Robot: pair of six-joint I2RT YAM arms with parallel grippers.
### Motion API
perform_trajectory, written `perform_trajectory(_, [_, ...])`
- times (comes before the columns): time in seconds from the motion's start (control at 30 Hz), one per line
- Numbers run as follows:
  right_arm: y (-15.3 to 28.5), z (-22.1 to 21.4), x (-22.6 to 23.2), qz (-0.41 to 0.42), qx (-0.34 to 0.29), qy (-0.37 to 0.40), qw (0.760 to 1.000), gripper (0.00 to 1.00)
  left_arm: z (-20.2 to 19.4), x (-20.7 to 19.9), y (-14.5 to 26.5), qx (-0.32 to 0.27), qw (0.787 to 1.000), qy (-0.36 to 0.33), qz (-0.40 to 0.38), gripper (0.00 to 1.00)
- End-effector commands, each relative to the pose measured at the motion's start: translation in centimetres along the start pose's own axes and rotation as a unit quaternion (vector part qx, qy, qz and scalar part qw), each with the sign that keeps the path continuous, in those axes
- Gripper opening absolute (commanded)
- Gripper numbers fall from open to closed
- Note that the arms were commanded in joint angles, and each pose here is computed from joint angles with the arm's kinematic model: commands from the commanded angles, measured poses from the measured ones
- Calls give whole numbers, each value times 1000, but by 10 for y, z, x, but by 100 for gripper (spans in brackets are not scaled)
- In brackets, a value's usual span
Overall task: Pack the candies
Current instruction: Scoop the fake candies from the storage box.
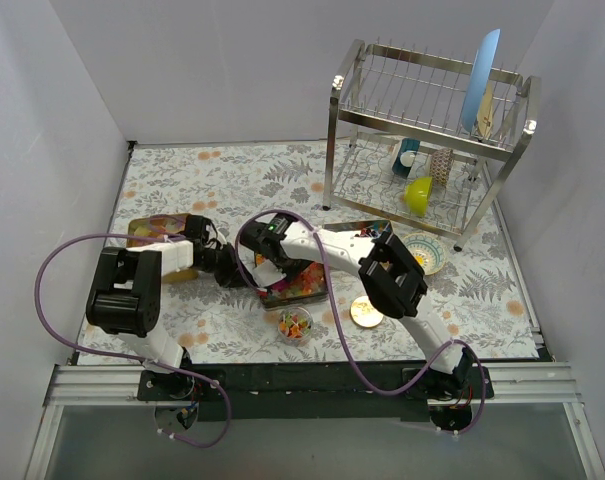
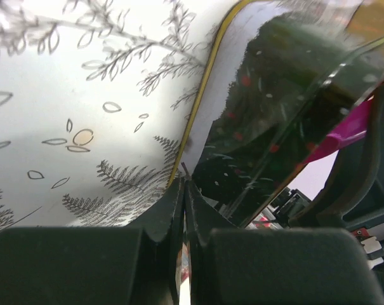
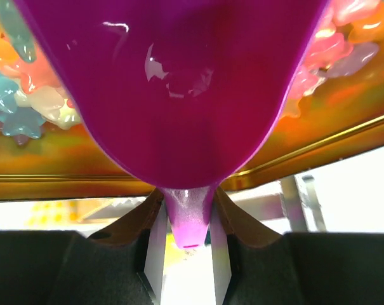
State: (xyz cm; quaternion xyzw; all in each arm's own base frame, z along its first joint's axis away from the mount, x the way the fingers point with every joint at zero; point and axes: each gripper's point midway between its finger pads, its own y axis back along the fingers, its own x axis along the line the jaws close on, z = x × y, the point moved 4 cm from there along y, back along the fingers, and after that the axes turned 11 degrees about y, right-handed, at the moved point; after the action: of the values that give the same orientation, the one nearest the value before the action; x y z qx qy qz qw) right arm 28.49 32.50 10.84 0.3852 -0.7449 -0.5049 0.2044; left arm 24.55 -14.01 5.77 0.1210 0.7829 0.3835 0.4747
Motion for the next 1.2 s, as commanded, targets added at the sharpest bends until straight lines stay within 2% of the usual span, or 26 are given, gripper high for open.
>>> perform_trajectory(0.0, [-1,22,1,19,-115,-42,992,1,9,-26,10,-16,999,-45,-20,0])
perform_trajectory(0.17, [4,14,5,3,-167,-56,984,1,11,-38,24,-23,997,-74,-18,0])
perform_trajectory(0.47, [16,0,5,-50,-205,-79,974,1,14,-66,64,-48,990,-129,-39,0])
perform_trajectory(0.73, [21,-17,8,-66,-216,-110,968,1,8,-72,97,-72,982,-167,-52,0])
perform_trajectory(0.97, [15,-31,29,-52,-199,-127,970,1,3,-71,110,-82,981,-166,-63,0])
perform_trajectory(1.17, [23,-46,36,-70,-199,-157,965,1,9,-73,121,-109,977,-168,-72,0])
